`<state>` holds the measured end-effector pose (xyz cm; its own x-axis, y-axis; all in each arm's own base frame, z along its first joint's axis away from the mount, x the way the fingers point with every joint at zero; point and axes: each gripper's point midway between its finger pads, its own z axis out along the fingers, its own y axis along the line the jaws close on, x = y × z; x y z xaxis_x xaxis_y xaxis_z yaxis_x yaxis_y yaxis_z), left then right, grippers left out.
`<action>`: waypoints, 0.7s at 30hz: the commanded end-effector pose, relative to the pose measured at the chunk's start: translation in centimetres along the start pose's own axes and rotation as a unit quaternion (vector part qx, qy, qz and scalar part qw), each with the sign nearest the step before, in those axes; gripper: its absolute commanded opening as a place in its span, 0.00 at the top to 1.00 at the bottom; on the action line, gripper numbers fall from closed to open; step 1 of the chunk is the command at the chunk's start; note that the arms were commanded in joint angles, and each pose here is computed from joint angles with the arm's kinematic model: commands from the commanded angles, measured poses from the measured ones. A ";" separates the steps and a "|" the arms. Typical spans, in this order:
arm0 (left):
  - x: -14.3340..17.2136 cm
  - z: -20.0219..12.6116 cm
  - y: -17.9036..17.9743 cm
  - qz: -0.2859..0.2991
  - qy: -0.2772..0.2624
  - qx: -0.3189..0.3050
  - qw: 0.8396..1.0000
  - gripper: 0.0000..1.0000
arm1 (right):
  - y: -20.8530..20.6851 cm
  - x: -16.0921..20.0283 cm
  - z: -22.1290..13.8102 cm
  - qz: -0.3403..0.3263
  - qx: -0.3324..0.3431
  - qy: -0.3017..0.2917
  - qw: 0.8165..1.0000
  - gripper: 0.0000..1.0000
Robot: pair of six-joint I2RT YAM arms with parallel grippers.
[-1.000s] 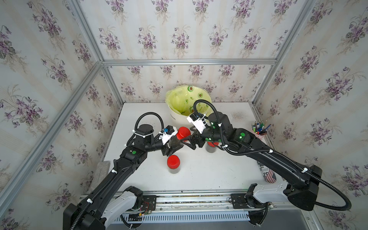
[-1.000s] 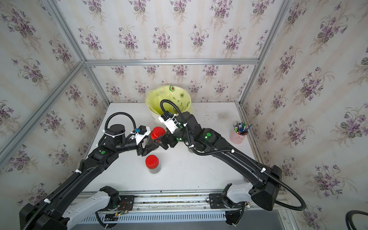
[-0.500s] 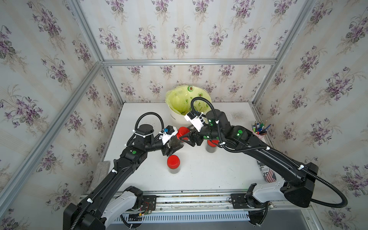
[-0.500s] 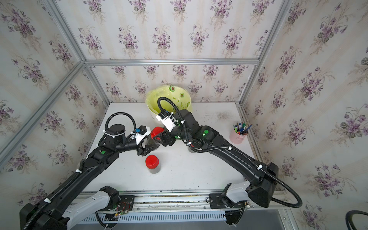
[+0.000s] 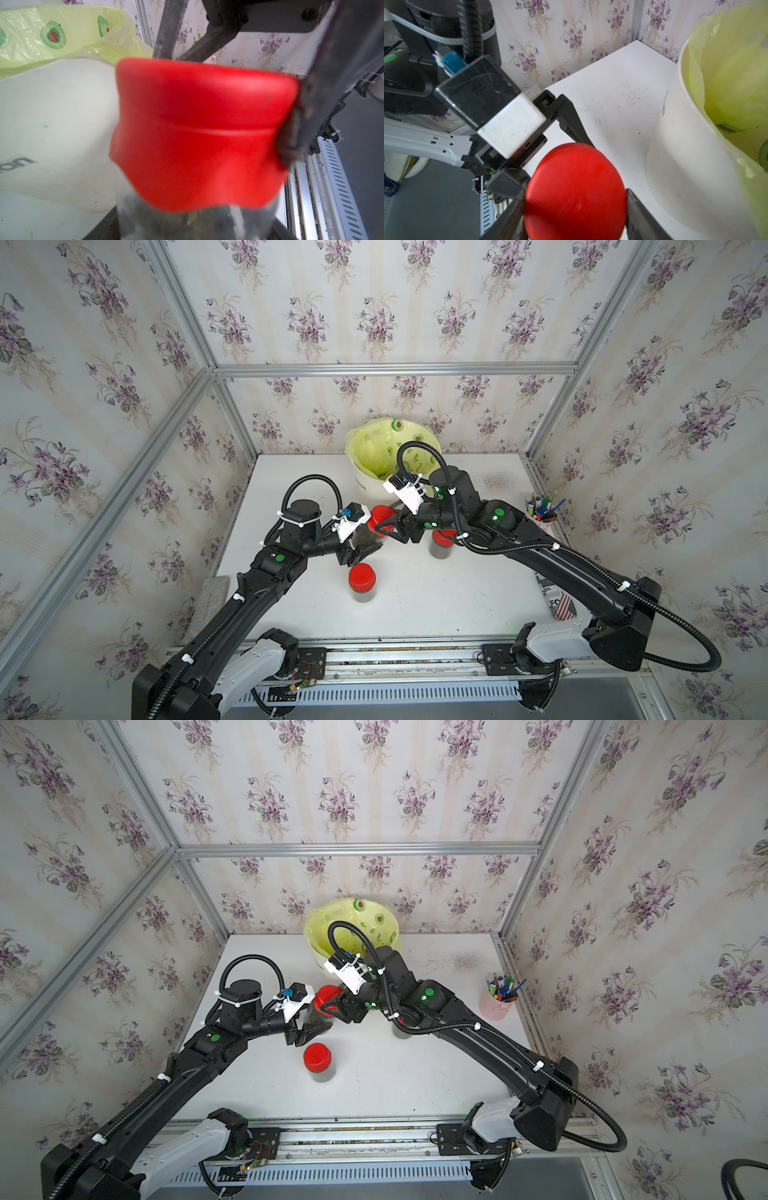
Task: Empty moldy tea leaves from jars
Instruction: Unscrew the lid from the jar.
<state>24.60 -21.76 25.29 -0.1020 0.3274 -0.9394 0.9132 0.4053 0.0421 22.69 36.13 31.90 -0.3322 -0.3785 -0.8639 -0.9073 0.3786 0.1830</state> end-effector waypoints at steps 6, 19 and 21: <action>-0.9 -0.3 -0.9 0.016 -0.023 0.023 0.999 0.44 | -0.4 0.2 -1.2 -0.086 -0.015 0.006 0.996 0.52; -1.2 -0.4 -1.9 0.015 -0.031 0.052 0.998 0.44 | 1.1 0.5 -1.8 -0.194 -0.069 0.012 0.978 0.46; -1.2 -0.4 -1.9 0.017 -0.031 0.050 0.998 0.44 | 1.1 0.4 -1.9 -0.203 -0.067 0.011 0.977 0.43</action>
<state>23.26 -22.42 26.15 -0.0446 0.3021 -0.9522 0.9429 0.3276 0.0598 21.30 35.11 32.80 -0.0434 -0.4661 -0.8837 -0.9904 0.1363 -0.0232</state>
